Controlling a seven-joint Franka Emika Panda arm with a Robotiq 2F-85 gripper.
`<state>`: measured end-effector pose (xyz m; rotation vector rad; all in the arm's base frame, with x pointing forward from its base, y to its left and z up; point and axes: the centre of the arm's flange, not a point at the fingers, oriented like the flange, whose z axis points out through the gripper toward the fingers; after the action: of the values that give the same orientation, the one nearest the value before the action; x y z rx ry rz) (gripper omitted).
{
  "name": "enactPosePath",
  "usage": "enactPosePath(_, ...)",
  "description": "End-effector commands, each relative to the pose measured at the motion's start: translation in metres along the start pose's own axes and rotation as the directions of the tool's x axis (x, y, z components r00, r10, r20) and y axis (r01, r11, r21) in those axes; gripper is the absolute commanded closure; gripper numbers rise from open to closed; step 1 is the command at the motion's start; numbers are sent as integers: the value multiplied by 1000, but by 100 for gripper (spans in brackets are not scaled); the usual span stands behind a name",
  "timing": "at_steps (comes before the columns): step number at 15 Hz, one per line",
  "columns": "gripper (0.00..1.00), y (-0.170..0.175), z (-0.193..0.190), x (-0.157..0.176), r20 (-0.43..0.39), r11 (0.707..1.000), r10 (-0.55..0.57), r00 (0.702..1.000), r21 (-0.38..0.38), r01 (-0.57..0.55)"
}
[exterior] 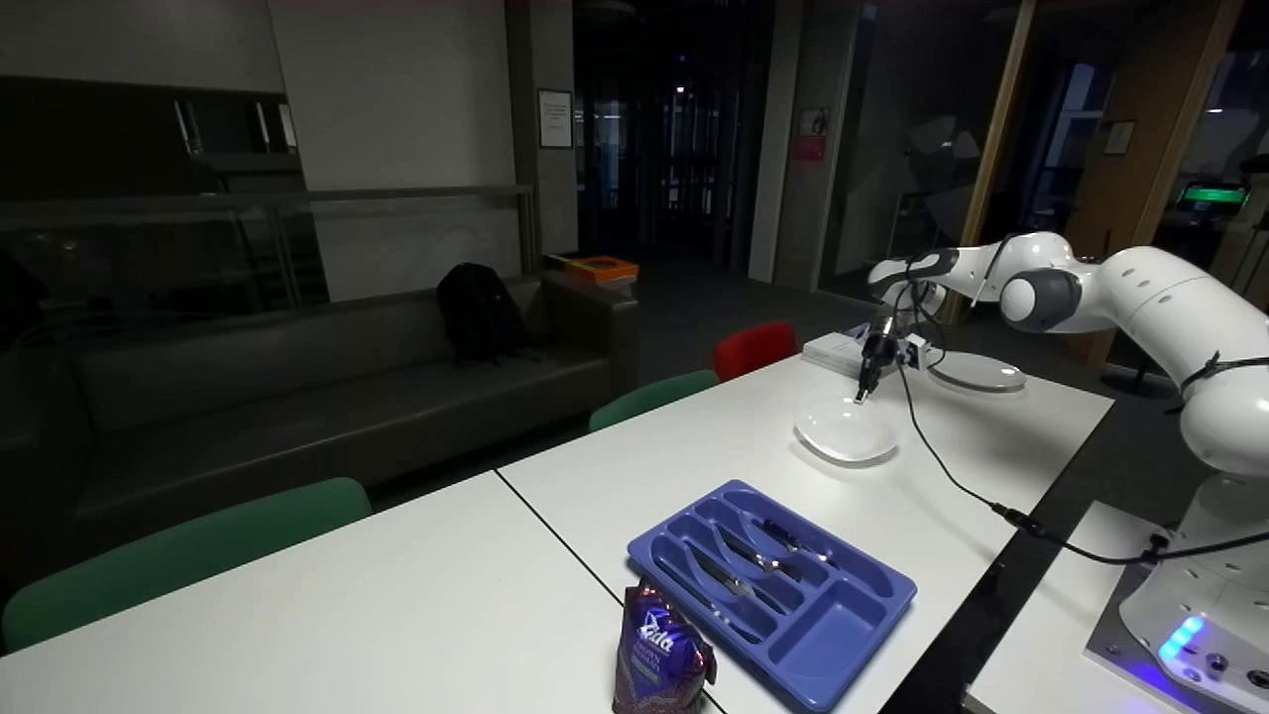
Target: Move the plate on the left to the left.
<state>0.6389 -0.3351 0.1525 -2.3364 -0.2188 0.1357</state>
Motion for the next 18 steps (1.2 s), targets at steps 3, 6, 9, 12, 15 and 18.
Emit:
enactPosePath(3,99,-21,-1,7,61,997,-58,996,52,55)
enactPosePath(6,99,-26,7,12,87,994,-85,993,80,78)
enactPosePath(9,99,-30,13,14,124,987,-119,985,121,104)
enactPosePath(12,99,-35,19,16,163,983,-135,977,148,111)
enactPosePath(15,99,-41,27,22,196,983,-130,972,154,101)
enactPosePath(18,99,-46,36,28,201,984,-126,971,149,97)
